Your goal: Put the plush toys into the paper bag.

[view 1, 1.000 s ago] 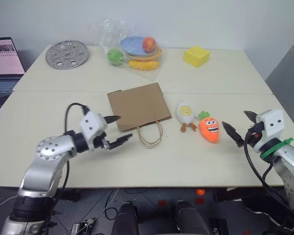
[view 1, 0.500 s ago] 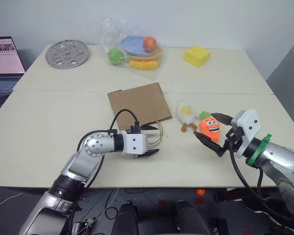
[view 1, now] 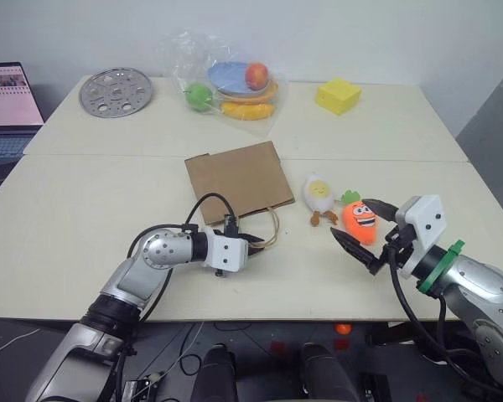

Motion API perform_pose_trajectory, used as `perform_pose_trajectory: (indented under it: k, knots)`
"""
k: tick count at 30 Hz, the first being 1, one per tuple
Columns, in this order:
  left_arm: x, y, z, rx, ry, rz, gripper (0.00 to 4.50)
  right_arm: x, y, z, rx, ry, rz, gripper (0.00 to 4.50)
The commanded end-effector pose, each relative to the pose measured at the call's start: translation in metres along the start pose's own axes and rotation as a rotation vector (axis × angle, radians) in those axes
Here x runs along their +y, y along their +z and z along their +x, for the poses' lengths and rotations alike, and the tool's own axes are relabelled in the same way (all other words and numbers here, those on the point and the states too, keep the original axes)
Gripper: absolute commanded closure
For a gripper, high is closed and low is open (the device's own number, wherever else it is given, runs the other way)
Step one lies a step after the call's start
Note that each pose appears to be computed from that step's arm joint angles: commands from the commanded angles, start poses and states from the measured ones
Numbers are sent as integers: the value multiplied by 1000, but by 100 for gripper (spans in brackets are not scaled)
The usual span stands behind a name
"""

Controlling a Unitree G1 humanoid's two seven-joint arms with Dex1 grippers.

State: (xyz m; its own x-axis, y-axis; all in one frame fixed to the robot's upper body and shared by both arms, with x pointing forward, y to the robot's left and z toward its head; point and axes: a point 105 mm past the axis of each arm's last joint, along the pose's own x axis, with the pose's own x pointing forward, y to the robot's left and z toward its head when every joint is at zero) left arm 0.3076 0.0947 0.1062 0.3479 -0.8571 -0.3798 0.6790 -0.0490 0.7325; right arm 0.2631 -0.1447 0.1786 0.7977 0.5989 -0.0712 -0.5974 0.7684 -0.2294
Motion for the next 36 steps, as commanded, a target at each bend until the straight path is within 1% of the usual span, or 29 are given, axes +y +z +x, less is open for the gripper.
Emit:
perform_pose_trajectory:
  k: [1,3,5,9,11,13,17,19,22,25,26,27,28,30,31,32,33,34,35,36]
  knots:
    - [13,14,-3,-61,54,24,445,-1,17,1,-41,-11,-35,0]
    - [14,18,-5,-85,49,10,445,-1,21,3,-48,-12,-30,0]
    - [18,20,-10,-101,59,-48,445,-1,22,4,-45,-6,-31,0]
    - [31,13,-29,-100,24,-343,445,-1,20,7,-24,17,-41,0]
    - [47,15,-41,-141,40,-509,445,-2,17,9,-16,29,-46,0]
    - [61,17,-51,-180,45,-612,445,0,14,13,-7,47,-51,0]
    - [83,24,-63,-253,46,-728,445,5,9,25,-11,82,-48,0]
    - [99,26,-66,-283,101,-746,445,5,5,41,-21,59,-27,0]
    - [113,32,-68,-326,145,-774,445,13,7,57,-51,67,20,0]
    - [119,38,-69,-354,143,-781,450,28,6,79,-82,108,79,59]
    - [119,38,-69,-352,141,-777,450,32,5,86,-88,110,91,99]
    - [117,37,-67,-330,137,-751,450,32,4,95,-89,86,119,129]
    - [116,36,-67,-314,135,-733,450,32,2,100,-88,67,137,174]
    - [119,39,-67,-328,142,-743,450,47,1,115,-83,121,97,244]
    - [119,41,-67,-332,136,-742,450,53,-2,125,-81,138,108,280]
    - [120,41,-67,-324,140,-736,450,57,-5,135,-78,145,106,324]
    - [119,43,-67,-321,129,-722,450,59,-5,145,-85,137,135,356]
    - [118,45,-67,-319,120,-712,450,60,-5,152,-92,132,153,399]
    - [119,47,-67,-326,126,-717,450,62,-4,159,-96,139,135,436]
    - [120,48,-68,-331,126,-717,450,63,-1,166,-104,135,133,447]
